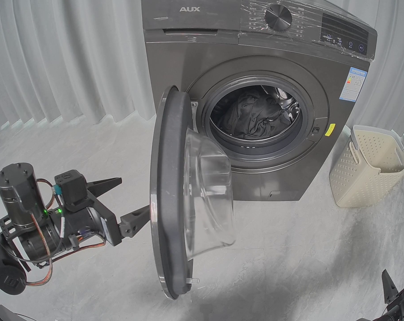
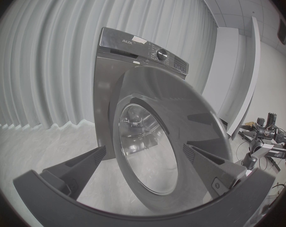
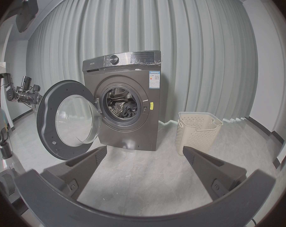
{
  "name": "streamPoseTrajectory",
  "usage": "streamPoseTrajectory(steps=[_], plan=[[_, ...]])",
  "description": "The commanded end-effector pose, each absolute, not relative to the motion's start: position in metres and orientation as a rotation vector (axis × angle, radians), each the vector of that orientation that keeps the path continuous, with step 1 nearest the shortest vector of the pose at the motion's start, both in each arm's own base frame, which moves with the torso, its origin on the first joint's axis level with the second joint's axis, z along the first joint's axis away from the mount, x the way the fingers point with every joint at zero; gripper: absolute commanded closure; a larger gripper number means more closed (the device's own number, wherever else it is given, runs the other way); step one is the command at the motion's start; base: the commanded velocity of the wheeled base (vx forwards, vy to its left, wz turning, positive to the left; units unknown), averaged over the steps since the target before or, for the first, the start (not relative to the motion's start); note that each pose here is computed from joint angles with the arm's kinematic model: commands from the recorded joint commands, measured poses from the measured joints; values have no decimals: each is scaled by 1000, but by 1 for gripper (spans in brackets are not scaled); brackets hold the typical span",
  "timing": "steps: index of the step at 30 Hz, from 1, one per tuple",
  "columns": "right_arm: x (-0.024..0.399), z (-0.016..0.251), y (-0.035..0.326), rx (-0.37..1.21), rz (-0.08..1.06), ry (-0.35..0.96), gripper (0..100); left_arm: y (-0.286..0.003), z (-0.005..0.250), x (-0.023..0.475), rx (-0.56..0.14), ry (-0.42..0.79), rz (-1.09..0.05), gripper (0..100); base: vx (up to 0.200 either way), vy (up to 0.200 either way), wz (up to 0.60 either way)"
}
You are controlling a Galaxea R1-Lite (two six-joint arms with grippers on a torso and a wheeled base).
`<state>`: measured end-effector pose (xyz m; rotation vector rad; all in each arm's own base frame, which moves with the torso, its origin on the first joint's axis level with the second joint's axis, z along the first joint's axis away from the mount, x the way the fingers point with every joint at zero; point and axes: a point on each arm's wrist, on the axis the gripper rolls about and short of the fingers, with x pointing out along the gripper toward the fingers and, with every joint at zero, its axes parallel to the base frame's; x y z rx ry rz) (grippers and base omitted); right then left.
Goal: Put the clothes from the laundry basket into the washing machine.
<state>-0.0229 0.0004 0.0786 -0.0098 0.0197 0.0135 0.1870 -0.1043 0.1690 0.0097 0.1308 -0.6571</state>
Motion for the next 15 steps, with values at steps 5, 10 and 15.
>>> streamPoseTrajectory(steps=[5, 10, 15], plan=[[-23, 75, 0, -11, 12, 14, 0, -133, 150, 212, 2, 177, -684, 0, 0, 0, 0], [-23, 75, 0, -11, 14, 14, 0, -155, 153, 223, -5, 138, -696, 0, 0, 0, 0], [-23, 75, 0, -11, 14, 14, 0, -169, 156, 230, -7, 121, -704, 0, 0, 0, 0]])
